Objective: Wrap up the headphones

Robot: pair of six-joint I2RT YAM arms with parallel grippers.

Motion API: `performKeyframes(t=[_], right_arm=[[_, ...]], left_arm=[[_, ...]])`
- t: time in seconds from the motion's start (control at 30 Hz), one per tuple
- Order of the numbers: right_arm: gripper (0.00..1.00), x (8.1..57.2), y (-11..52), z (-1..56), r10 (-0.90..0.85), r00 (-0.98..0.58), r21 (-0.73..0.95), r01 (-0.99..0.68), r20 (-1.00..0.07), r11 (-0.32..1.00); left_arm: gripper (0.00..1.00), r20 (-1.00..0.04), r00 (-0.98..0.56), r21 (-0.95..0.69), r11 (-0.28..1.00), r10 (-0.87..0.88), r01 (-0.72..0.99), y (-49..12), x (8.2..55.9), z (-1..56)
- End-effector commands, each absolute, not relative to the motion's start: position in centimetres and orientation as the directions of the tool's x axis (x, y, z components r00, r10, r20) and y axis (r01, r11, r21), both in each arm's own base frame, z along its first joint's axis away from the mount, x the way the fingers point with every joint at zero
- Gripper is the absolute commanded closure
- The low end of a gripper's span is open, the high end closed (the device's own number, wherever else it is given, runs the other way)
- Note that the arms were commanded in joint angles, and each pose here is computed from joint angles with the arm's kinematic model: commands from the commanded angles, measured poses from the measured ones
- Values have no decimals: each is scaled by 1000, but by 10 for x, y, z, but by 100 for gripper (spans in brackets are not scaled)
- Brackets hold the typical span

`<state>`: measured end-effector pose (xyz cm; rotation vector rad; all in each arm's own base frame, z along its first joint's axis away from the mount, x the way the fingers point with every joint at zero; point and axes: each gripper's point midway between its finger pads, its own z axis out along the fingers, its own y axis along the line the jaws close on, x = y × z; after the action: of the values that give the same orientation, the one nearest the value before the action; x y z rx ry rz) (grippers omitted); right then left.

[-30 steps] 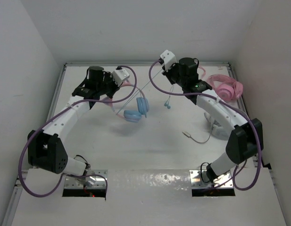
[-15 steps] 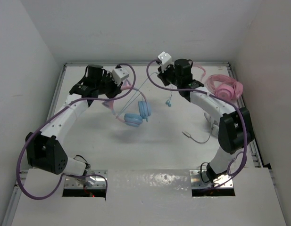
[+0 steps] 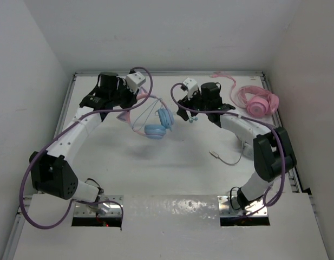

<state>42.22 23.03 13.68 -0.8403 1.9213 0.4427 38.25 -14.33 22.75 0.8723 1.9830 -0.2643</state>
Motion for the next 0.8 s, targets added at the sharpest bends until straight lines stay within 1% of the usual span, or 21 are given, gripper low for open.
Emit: performKeyframes(t=[0.0, 0.03, 0.1, 0.13, 0.2, 0.23, 0.27, 0.3, 0.33, 0.37, 0.4, 0.43, 0.47, 0.5, 0.53, 0.57, 0.6, 0.7, 0.77], right_arm=[[21, 407, 223, 189, -304, -223, -66, -698, -926, 713], [15, 407, 218, 195, -292, -223, -69, -675, -930, 735], [14, 402, 213, 204, -266, -211, -67, -652, -941, 755], [22, 399, 209, 222, -235, -190, -66, -628, -953, 776], [54, 394, 204, 234, -184, -186, -37, -599, -965, 800], [68, 390, 203, 246, -159, -169, -29, -591, -973, 806], [80, 388, 204, 250, -125, -182, 4, -580, -975, 815], [78, 379, 216, 249, -142, -184, -4, -597, -972, 802], [69, 376, 221, 248, -201, -155, -67, -606, -967, 793], [38, 376, 222, 248, -245, -145, -121, -570, -959, 812], [27, 361, 245, 244, -306, -118, -170, -622, -945, 764], [21, 357, 254, 241, -330, -111, -185, -644, -938, 742], [17, 352, 265, 246, -310, -106, -160, -677, -945, 719], [10, 350, 274, 251, -273, -105, -125, -696, -956, 707], [6, 349, 280, 254, -214, -138, -59, -698, -967, 714], [2, 350, 285, 255, -190, -147, -34, -700, -971, 713], [1, 355, 286, 257, -170, -153, -20, -684, -973, 729], [1, 372, 287, 244, -177, -205, -6, -637, -963, 770], [1, 374, 297, 241, -197, -212, -4, -671, -957, 742]], left_arm=[[100, -885, -243, 202, 796, 398, 570, -141, 410, 275], [100, -880, -252, 206, 802, 402, 560, -140, 413, 273], [100, -877, -259, 220, 817, 405, 533, -135, 419, 275], [100, -873, -267, 222, 821, 407, 527, -134, 422, 272], [100, -872, -273, 226, 830, 406, 510, -132, 426, 271], [100, -870, -277, 228, 831, 407, 507, -131, 427, 269], [100, -870, -277, 230, 833, 407, 503, -131, 429, 268], [100, -869, -282, 231, 838, 406, 495, -130, 430, 267], [100, -869, -286, 229, 840, 404, 491, -129, 431, 266], [100, -869, -286, 230, 842, 403, 488, -129, 433, 265], [100, -870, -288, 228, 846, 399, 483, -129, 434, 265], [100, -867, -295, 227, 846, 401, 483, -129, 435, 262], [100, -868, -294, 227, 846, 401, 483, -129, 435, 263], [100, -867, -296, 226, 846, 400, 483, -129, 436, 262], [100, -868, -296, 225, 846, 400, 484, -129, 436, 262], [100, -867, -298, 224, 847, 399, 483, -129, 436, 262], [100, -867, -299, 223, 847, 398, 482, -129, 436, 262], [100, -869, -296, 222, 847, 397, 484, -130, 435, 263], [100, -869, -294, 221, 844, 398, 488, -130, 435, 264]])
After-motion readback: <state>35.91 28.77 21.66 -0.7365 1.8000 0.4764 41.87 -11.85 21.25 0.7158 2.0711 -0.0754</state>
